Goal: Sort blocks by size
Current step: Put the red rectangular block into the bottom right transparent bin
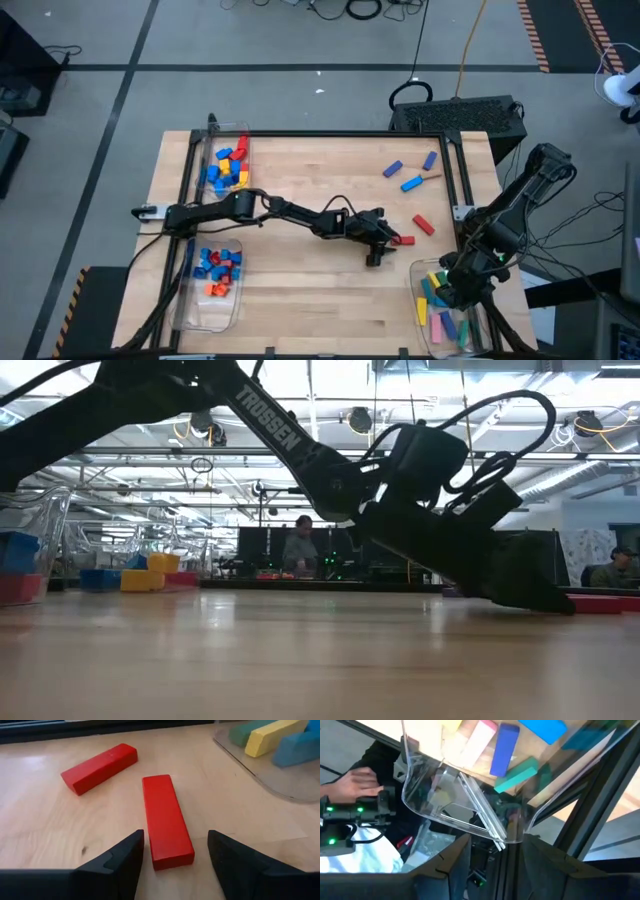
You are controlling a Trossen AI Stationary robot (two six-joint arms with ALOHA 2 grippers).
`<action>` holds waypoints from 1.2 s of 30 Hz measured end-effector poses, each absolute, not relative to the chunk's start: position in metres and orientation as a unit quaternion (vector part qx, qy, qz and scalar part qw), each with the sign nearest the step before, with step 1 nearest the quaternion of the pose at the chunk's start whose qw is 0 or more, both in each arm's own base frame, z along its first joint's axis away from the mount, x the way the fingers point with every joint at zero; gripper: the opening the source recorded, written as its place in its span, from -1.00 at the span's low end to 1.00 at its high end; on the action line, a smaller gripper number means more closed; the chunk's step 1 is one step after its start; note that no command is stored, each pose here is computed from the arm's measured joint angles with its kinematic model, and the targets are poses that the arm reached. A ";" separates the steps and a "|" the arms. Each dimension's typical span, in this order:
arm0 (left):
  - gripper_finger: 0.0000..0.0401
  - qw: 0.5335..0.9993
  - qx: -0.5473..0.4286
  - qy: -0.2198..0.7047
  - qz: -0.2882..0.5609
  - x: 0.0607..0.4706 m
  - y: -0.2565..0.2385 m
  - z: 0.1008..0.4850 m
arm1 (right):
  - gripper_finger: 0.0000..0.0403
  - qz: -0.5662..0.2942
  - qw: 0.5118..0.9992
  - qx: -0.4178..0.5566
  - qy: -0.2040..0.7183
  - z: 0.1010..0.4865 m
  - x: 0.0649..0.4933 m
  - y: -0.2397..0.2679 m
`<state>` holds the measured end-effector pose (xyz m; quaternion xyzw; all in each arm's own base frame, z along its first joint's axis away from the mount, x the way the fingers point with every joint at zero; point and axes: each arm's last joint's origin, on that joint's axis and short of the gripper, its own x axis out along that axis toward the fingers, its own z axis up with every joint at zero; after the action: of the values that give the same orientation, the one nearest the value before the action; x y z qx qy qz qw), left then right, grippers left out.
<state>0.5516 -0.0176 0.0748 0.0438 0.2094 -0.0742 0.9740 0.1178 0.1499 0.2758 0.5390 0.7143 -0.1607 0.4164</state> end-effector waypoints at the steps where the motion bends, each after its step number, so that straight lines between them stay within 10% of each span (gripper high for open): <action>1: 0.09 0.974 0.045 0.211 -0.069 0.551 -0.018 0.074 | -0.18 -0.160 0.416 0.540 0.714 0.276 0.118 0.150; 9: -0.46 0.974 -0.021 0.222 -0.032 0.551 -0.012 0.073 | -0.18 -0.162 0.427 0.539 0.707 0.276 0.118 0.149; 24: -0.46 0.965 -0.080 0.128 -0.215 0.537 0.018 0.202 | -0.18 -0.130 0.706 0.607 0.341 0.311 0.118 0.113; 36: -0.46 0.950 -0.040 0.099 -0.293 0.503 0.034 0.285 | -0.18 -0.076 0.809 0.538 0.222 0.346 0.091 0.075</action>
<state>0.5032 0.0340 0.2847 -0.0397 0.0992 -0.2930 0.9501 0.0910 0.0747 0.3463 0.5381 0.2223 -0.0760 0.8095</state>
